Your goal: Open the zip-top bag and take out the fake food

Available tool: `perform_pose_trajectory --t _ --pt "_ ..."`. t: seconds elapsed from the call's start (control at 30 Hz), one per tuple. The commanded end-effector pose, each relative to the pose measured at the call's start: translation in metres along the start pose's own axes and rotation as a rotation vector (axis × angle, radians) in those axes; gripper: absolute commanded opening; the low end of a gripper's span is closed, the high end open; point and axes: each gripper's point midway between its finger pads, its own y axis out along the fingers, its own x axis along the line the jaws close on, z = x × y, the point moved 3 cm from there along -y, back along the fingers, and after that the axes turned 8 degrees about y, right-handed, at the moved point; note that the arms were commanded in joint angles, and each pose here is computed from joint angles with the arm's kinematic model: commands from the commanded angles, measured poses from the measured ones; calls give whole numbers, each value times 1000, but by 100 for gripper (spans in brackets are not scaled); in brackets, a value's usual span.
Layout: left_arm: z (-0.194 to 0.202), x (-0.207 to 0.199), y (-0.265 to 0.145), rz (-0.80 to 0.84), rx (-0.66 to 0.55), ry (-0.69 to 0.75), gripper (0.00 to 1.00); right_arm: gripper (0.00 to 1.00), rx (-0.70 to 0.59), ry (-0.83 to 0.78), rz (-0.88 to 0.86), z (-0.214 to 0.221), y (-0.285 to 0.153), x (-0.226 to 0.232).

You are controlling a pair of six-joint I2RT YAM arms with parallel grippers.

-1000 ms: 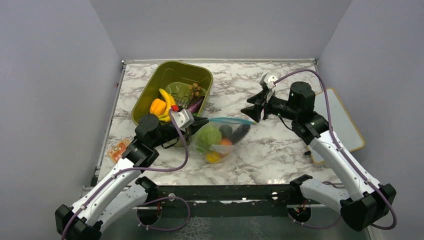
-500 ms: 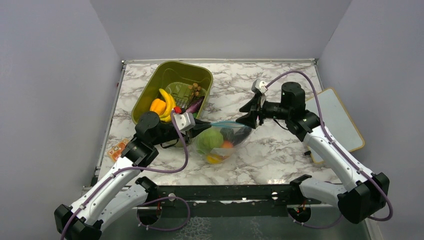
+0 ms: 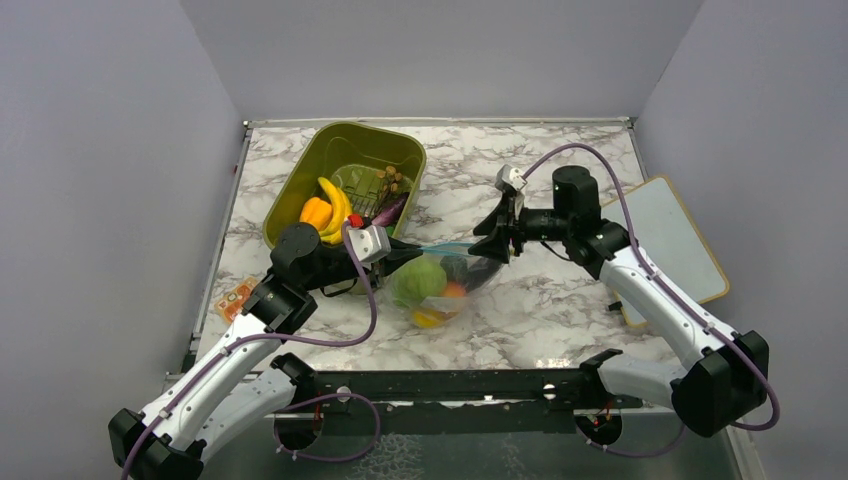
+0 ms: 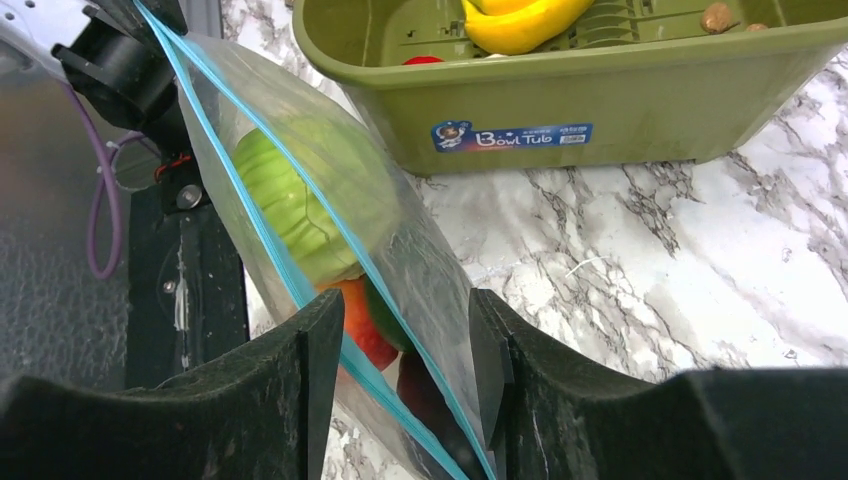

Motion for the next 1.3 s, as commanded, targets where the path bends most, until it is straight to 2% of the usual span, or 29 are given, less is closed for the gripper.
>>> perform_pose_trajectory --t 0.0,0.43,0.53,0.57,0.7,0.8,0.87,0.9,1.03,1.17,1.2,1.23,1.27 --pt "-26 3 -1 11 -63 58 0 49 1 -12 -32 2 3 3" --pt "-27 1 0 32 -70 53 0 45 8 -11 -94 3 14 12" --pt "-27 1 0 28 -72 55 0 35 18 -14 -95 5 17 11" --pt "-28 1 -1 26 -72 56 0 27 20 -19 -83 5 17 9" --pt "-27 2 -3 7 -68 58 0 10 4 -54 -11 0 13 2" --pt "-26 5 -5 -20 -65 57 0 1 -30 -77 0 -8 10 5" --pt "-26 7 -5 -44 -69 54 0 1 -51 -97 -8 -13 7 9" --pt "-27 8 -6 -54 -72 49 3 1 -60 -100 -3 -15 6 10" --pt "-29 12 -5 -88 -88 6 34 1 -80 -113 57 -22 0 7" --pt "-31 19 -3 -134 -91 -61 69 1 -85 -90 196 -29 -10 -5" --pt "-31 24 -2 -164 -87 -93 86 1 -84 -84 239 -32 -13 -9" --pt "-31 28 -2 -196 -84 -128 97 1 -81 -81 277 -33 -17 -13" --pt "-32 33 -1 -230 -77 -160 99 1 -81 -73 315 -35 -20 -17"
